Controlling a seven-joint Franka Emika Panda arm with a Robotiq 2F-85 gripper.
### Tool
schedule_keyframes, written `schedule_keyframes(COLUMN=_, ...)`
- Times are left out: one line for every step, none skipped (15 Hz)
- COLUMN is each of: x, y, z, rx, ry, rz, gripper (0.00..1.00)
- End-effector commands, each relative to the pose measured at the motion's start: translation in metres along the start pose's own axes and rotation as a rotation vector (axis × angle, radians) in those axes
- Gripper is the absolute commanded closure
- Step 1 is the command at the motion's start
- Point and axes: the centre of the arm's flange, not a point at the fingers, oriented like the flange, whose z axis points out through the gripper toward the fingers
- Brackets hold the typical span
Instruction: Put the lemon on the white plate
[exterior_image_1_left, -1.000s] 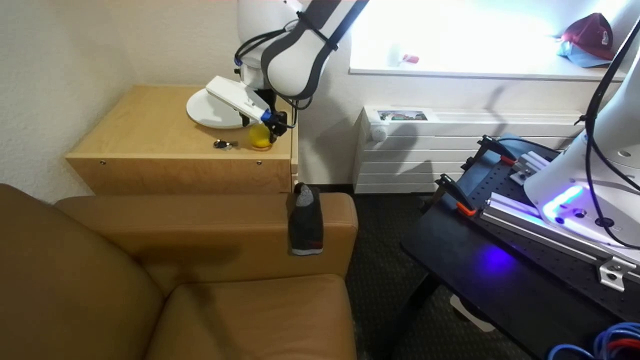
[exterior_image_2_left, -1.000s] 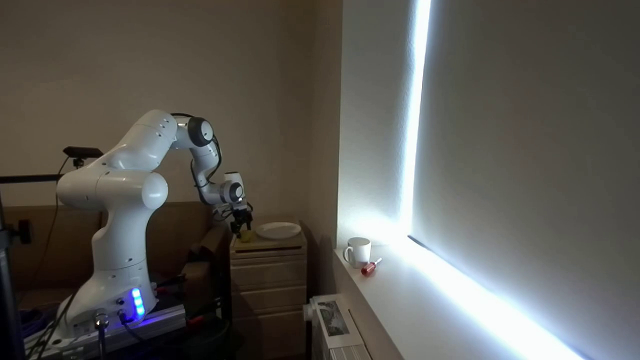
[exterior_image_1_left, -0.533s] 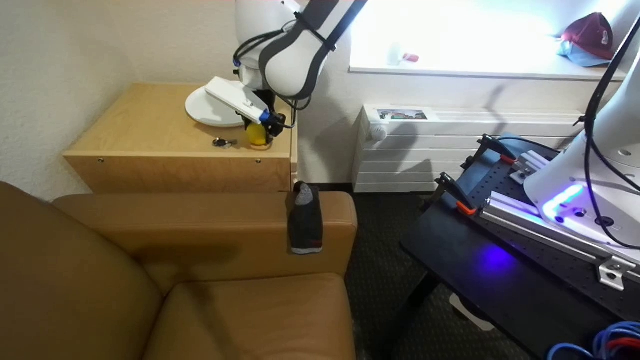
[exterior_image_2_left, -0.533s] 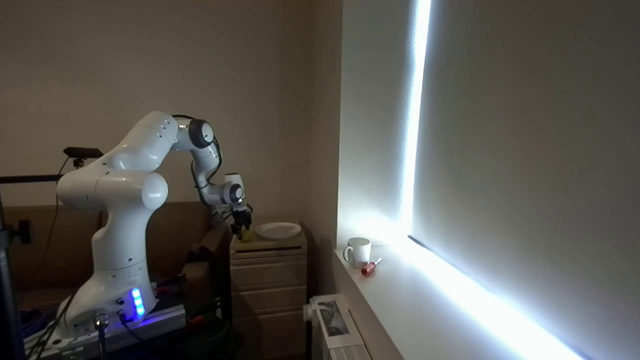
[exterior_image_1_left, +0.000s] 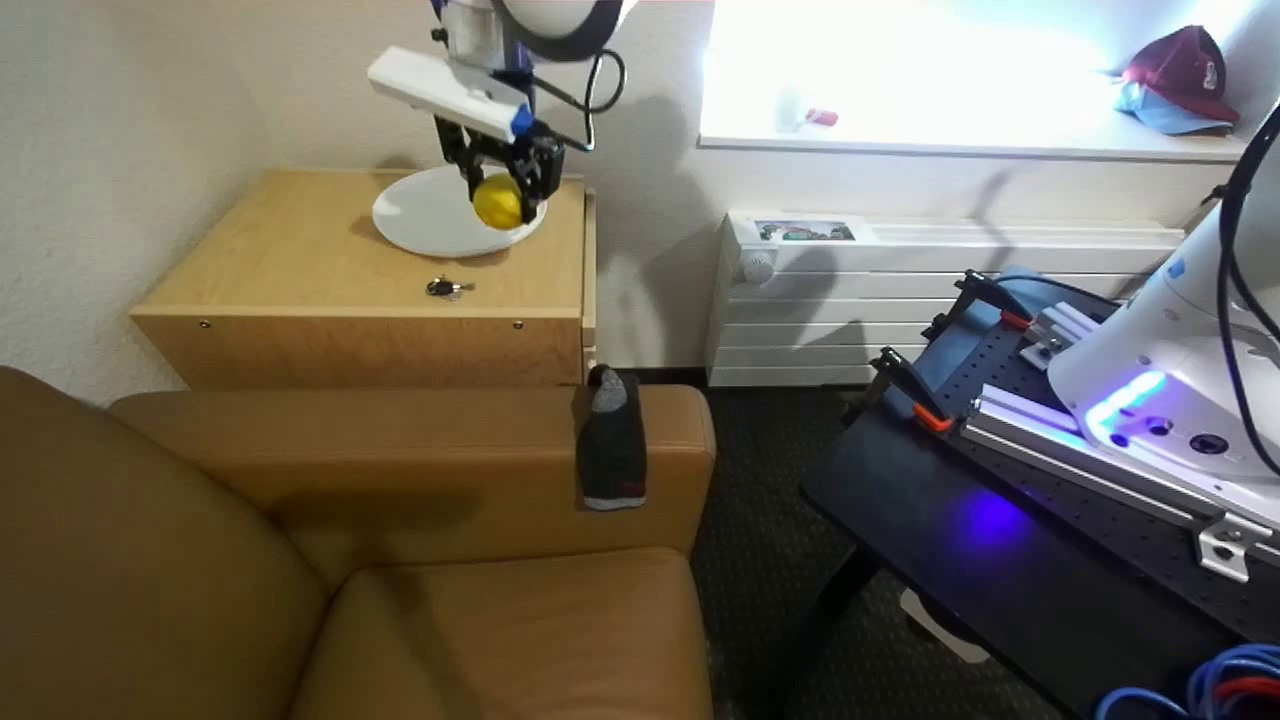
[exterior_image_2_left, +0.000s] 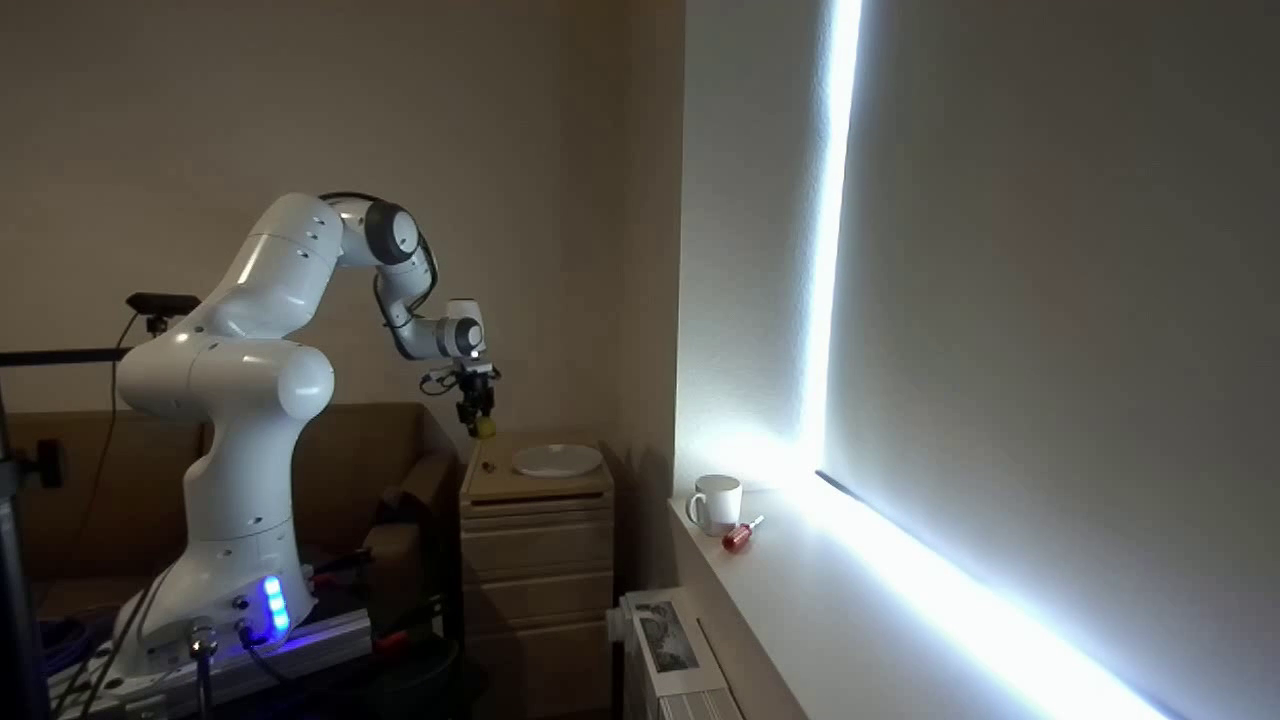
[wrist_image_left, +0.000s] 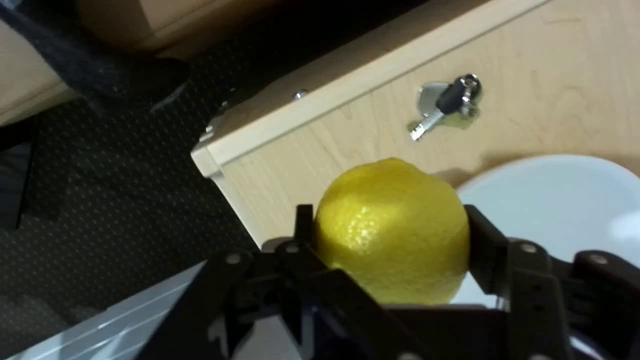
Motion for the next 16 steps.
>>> schedule_keyframes(x=0.027, y=-0.015, z=-0.07, rx=0.036, ry=0.069, rz=0.005, gripper=0.55)
schedule_keyframes(x=0.028, y=-0.015, z=-0.081, rx=0.041, ry=0.051, rz=0.015, gripper=0.55)
schedule_keyframes(x=0.021, y=-0.014, z=-0.065, rx=0.045, ry=0.045, rz=0.006, gripper=0.3)
schedule_keyframes(x=0.026, y=-0.016, z=-0.077, rx=0.052, ry=0.047, rz=0.013, gripper=0.3)
schedule_keyframes(x=0.028, y=-0.016, z=-0.082, rx=0.056, ry=0.047, rz=0.017, gripper=0.3)
schedule_keyframes(x=0.029, y=-0.016, z=-0.082, rx=0.056, ry=0.047, rz=0.018, gripper=0.3)
schedule_keyframes(x=0.028, y=-0.016, z=-0.08, rx=0.054, ry=0.047, rz=0.017, gripper=0.55)
schedule_keyframes(x=0.028, y=-0.015, z=-0.059, rx=0.027, ry=0.085, rz=0.001, gripper=0.55)
schedule_keyframes(x=0.033, y=-0.026, z=-0.034, rx=0.04, ry=0.137, rz=0.034, gripper=0.55)
schedule_keyframes(x=0.042, y=-0.038, z=-0.012, rx=0.069, ry=0.161, rz=0.1, gripper=0.55)
schedule_keyframes(x=0.048, y=-0.046, z=0.004, rx=0.076, ry=0.147, rz=0.173, gripper=0.55)
schedule_keyframes(x=0.057, y=-0.058, z=0.02, rx=0.099, ry=0.14, rz=0.234, gripper=0.55)
schedule_keyframes(x=0.066, y=-0.065, z=0.035, rx=0.119, ry=0.144, rz=0.286, gripper=0.55)
schedule_keyframes(x=0.076, y=-0.076, z=0.048, rx=0.129, ry=0.13, rz=0.342, gripper=0.55)
schedule_keyframes(x=0.086, y=-0.083, z=0.059, rx=0.141, ry=0.124, rz=0.395, gripper=0.55)
schedule_keyframes(x=0.098, y=-0.091, z=0.066, rx=0.154, ry=0.119, rz=0.448, gripper=0.55)
